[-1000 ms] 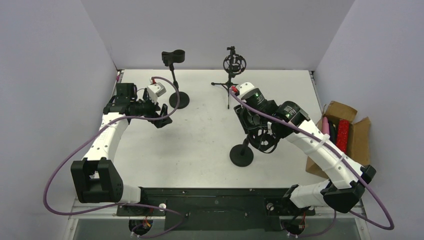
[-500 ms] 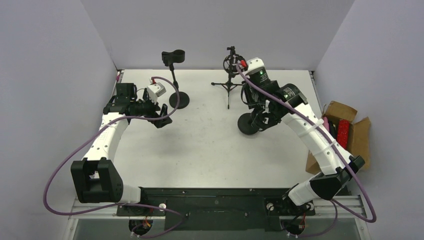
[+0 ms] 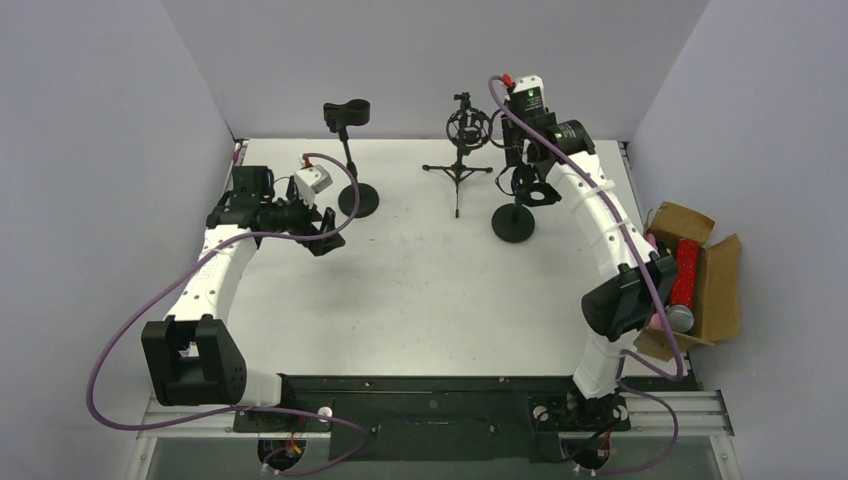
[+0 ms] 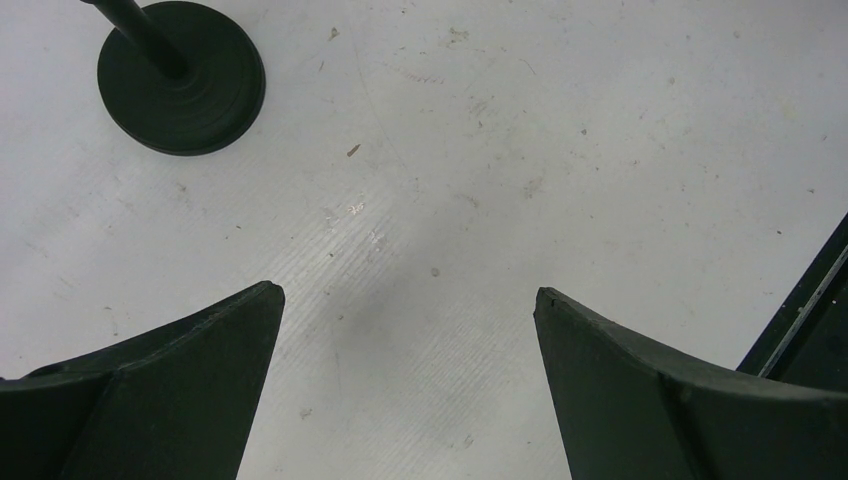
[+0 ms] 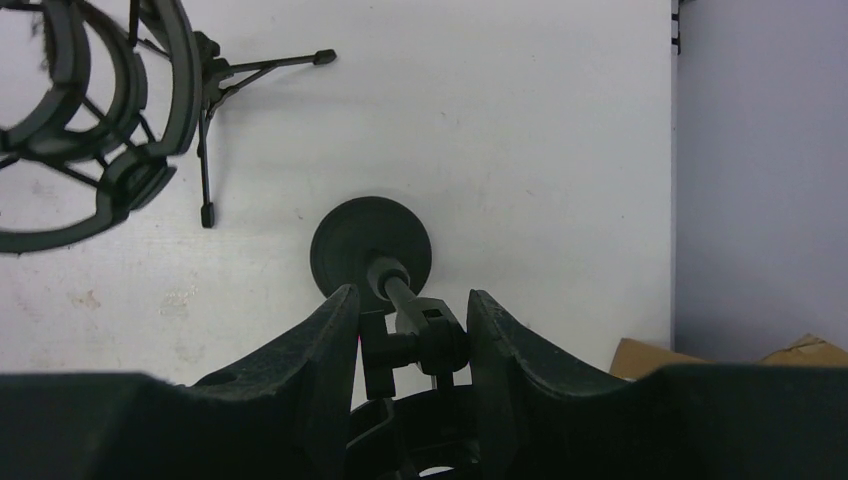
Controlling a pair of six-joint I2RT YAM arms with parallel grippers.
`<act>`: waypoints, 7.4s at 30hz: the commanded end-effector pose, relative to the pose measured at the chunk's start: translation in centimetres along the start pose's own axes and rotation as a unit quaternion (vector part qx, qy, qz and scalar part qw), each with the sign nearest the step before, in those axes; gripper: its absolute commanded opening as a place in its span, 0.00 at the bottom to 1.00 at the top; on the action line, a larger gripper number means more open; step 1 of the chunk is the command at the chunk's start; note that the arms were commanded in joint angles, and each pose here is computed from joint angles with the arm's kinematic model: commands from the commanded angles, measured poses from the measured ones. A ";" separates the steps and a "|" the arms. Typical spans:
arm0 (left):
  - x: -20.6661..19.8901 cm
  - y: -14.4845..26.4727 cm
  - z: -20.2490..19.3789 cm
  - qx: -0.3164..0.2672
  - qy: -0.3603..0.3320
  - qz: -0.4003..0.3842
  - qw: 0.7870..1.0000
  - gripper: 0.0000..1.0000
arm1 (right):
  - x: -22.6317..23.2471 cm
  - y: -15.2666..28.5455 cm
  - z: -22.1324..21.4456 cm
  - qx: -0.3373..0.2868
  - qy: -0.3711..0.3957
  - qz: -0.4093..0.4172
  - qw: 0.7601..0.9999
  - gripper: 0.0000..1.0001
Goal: Attach the microphones to the stand
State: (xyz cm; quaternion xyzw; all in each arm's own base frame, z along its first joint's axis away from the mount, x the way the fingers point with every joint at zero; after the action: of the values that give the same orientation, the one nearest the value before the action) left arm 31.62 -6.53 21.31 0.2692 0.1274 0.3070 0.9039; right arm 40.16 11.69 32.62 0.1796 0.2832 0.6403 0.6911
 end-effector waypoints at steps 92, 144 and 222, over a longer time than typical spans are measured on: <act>-1.4 3.2 7.3 -0.085 0.021 0.029 0.996 0.87 | -1.9 8.6 -20.2 -0.003 -0.244 -0.033 0.969 0.00; -4.6 -0.2 12.4 -0.073 -0.021 -0.052 0.996 0.96 | 11.0 9.6 -13.5 0.011 -0.083 0.207 0.975 0.52; -0.9 -0.2 7.3 -0.053 0.124 -0.032 0.990 0.00 | 26.0 9.3 -18.3 0.136 0.164 0.385 0.898 0.44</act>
State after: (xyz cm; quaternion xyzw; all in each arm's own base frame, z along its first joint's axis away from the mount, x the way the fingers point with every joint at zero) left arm 33.49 -9.78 23.80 0.2236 0.2837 0.3123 0.8786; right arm 22.36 36.05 20.76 0.2602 0.3661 0.8317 0.3264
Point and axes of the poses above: each gripper's point midway between its finger pads, its own y axis back along the fingers, its own x axis along the line the jaws close on, z = x × y, the point moved 5 cm from there along y, back along the fingers, and after that the axes turned 5 degrees about -y, right-handed, at the moved point
